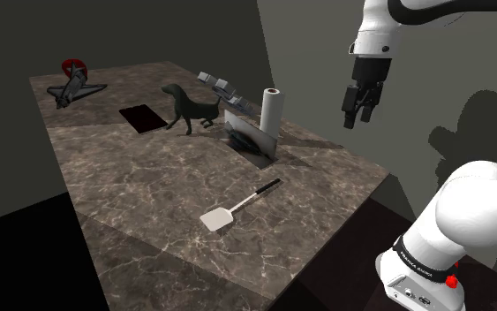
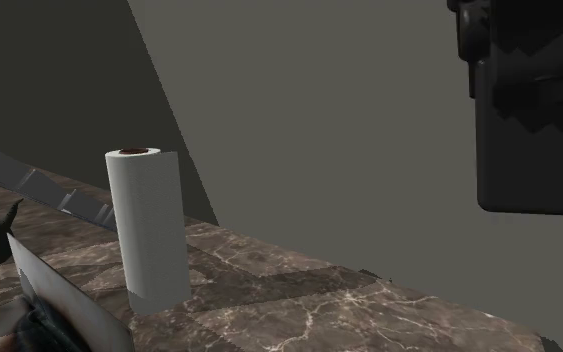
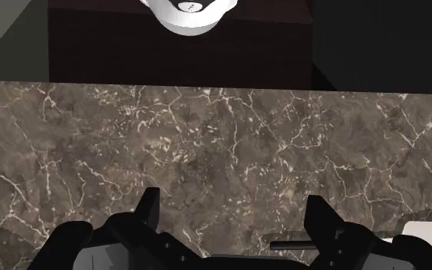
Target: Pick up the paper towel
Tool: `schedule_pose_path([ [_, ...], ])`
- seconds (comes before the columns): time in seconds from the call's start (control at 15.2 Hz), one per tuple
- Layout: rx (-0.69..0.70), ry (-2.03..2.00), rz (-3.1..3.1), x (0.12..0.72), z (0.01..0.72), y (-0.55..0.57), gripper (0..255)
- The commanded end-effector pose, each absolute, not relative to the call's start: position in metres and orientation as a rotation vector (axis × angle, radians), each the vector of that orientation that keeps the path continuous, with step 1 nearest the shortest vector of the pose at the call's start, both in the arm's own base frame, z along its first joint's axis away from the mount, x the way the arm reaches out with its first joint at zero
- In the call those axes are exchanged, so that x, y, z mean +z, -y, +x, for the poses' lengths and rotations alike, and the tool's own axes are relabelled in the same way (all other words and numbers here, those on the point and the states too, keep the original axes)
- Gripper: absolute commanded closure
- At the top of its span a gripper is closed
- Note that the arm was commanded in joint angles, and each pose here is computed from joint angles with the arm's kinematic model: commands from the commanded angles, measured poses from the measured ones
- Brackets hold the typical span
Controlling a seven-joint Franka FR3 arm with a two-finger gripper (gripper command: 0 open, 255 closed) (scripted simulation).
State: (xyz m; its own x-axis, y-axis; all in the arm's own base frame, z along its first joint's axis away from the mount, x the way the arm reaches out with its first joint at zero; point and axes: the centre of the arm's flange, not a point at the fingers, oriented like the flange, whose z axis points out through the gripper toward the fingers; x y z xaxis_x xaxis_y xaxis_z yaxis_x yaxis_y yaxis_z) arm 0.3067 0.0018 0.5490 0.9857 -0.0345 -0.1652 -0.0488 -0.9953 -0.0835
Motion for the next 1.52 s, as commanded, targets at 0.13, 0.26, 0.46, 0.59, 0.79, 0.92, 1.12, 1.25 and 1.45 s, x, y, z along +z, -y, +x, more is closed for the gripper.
schedule_pose_path([
  [0.13,0.231,-0.072,-3.048,0.546,0.331,0.001,0],
  [0.26,0.212,-0.080,-3.052,0.543,0.355,0.003,0],
  [0.46,0.183,-0.093,-3.059,0.540,0.391,0.007,0],
  [0.59,0.163,-0.101,-3.063,0.538,0.415,0.010,0],
  [0.79,0.134,-0.113,-3.069,0.536,0.451,0.015,0],
  [0.92,0.114,-0.122,-3.073,0.535,0.475,0.018,0],
  [1.12,0.084,-0.134,-3.078,0.534,0.511,0.023,0],
  [1.25,0.064,-0.142,-3.082,0.533,0.535,0.027,0],
  [1.45,0.034,-0.155,-3.087,0.534,0.571,0.032,0],
])
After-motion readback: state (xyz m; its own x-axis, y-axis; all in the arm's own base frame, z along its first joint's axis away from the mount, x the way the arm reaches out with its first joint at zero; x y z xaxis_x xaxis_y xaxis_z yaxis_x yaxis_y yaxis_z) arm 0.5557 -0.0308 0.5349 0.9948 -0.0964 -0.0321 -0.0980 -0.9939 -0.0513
